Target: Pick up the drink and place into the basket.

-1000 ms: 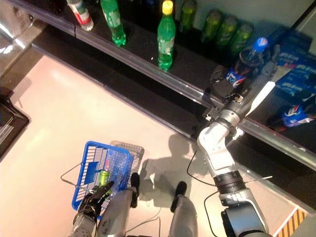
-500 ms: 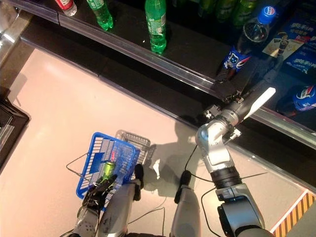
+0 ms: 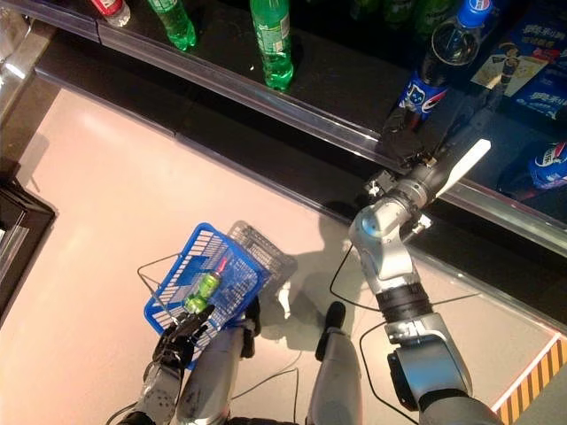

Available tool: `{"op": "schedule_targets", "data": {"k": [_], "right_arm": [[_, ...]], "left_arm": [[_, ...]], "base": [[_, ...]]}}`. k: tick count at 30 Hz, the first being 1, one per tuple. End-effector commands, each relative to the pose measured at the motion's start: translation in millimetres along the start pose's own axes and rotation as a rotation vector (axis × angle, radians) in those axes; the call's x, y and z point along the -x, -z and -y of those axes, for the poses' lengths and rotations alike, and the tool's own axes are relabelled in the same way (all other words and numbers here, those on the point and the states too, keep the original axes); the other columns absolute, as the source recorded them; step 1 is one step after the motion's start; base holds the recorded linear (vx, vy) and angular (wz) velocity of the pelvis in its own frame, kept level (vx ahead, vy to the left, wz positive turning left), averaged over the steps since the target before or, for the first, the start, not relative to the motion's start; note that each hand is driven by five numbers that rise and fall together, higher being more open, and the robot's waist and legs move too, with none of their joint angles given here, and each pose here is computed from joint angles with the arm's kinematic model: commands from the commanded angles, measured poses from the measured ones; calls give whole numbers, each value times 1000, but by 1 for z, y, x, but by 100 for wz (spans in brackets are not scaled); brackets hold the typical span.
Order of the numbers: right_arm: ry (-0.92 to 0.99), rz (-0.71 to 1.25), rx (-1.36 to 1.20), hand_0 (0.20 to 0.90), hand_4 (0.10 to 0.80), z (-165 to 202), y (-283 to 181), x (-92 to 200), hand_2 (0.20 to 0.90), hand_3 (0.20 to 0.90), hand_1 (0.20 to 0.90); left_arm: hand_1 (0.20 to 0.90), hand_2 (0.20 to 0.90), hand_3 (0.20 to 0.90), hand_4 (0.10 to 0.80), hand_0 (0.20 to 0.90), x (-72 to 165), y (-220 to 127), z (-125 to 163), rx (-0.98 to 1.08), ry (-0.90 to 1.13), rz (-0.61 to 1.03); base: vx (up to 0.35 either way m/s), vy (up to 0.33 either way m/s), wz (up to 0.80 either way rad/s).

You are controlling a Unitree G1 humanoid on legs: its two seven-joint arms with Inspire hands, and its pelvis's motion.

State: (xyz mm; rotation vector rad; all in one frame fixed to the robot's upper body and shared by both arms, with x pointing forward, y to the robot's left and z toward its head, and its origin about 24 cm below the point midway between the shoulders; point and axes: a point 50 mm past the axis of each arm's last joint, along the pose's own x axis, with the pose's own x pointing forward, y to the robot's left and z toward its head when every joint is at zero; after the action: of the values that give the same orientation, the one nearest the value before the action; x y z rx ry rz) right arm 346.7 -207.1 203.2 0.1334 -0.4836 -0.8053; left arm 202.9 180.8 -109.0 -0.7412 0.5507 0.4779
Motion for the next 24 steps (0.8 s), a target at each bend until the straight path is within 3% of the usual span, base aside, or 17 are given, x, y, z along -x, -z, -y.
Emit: {"op": "schedule_targets", "data": {"k": [1,24], "right_arm": [[-64,261,-181,900,800,-17,-79,-26,900,900,900],[53,255,-183,900,800,-2,-106,-77,900,900,900]], "left_arm": [[300,300,200,100,300,11,-2,-5,31,44,68],[300,300,200,100,300,8,-12,-9,12,46,61]], "base": [[0,0,0],[3,2,2]]}}
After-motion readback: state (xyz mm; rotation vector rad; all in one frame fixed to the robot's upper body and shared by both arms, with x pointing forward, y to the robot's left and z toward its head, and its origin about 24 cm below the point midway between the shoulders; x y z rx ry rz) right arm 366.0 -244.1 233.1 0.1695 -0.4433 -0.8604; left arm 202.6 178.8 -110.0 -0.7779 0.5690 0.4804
